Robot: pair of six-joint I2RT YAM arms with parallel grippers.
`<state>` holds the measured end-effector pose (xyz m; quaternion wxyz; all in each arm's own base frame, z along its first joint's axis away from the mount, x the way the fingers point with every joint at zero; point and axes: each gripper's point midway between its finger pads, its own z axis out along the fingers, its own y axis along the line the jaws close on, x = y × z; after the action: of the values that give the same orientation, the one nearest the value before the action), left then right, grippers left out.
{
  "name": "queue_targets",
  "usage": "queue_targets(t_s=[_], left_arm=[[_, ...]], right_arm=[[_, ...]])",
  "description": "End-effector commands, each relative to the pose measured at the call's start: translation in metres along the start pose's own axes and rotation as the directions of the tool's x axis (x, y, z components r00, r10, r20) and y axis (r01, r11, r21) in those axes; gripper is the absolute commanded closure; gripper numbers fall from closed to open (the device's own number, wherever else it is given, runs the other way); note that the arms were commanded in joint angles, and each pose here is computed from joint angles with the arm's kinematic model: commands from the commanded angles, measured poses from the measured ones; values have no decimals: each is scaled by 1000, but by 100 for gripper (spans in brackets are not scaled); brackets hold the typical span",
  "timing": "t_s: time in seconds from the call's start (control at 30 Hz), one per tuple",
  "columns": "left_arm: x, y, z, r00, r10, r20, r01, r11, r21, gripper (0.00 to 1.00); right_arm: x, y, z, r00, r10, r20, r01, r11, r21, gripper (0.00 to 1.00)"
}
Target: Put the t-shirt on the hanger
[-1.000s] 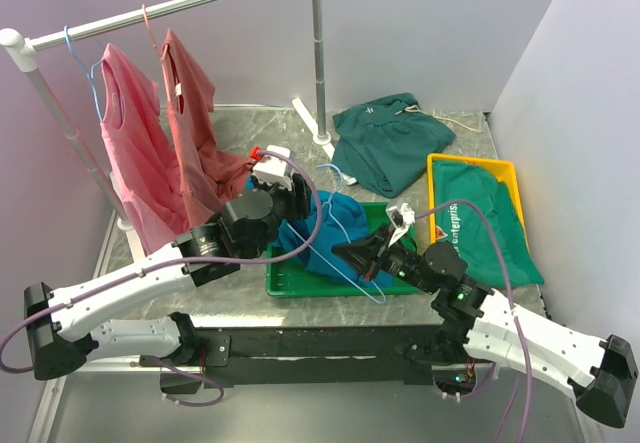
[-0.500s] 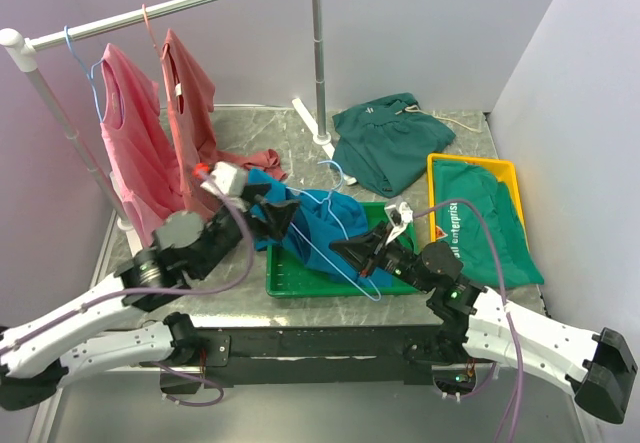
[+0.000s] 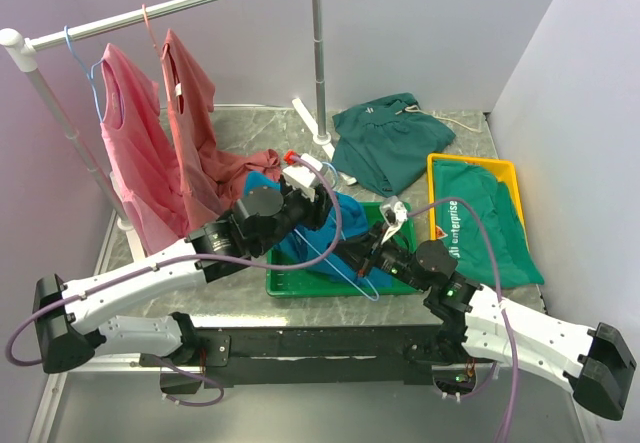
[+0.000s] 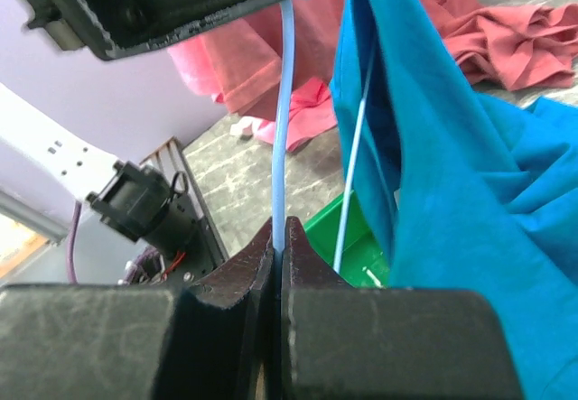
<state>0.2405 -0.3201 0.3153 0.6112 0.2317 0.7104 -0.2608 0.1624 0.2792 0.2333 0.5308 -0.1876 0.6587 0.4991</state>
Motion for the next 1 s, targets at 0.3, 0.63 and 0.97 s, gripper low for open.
queue_targets(t_s=[0.3, 0.63, 0.97], left_arm=[[-36, 25, 7, 990, 86, 116, -67, 985, -157, 99], [-28, 59, 27, 991, 107, 77, -71, 926, -371, 99], [-26, 86, 64, 1000, 13, 25, -2, 908, -420, 99]], right_arm=[[-36, -30, -5, 994, 25, 103, -49, 970, 240, 33], [-88, -69, -99, 939, 83, 334, -265, 792, 550, 5], [-30, -44, -60, 963, 238, 127, -270, 863, 428, 18]])
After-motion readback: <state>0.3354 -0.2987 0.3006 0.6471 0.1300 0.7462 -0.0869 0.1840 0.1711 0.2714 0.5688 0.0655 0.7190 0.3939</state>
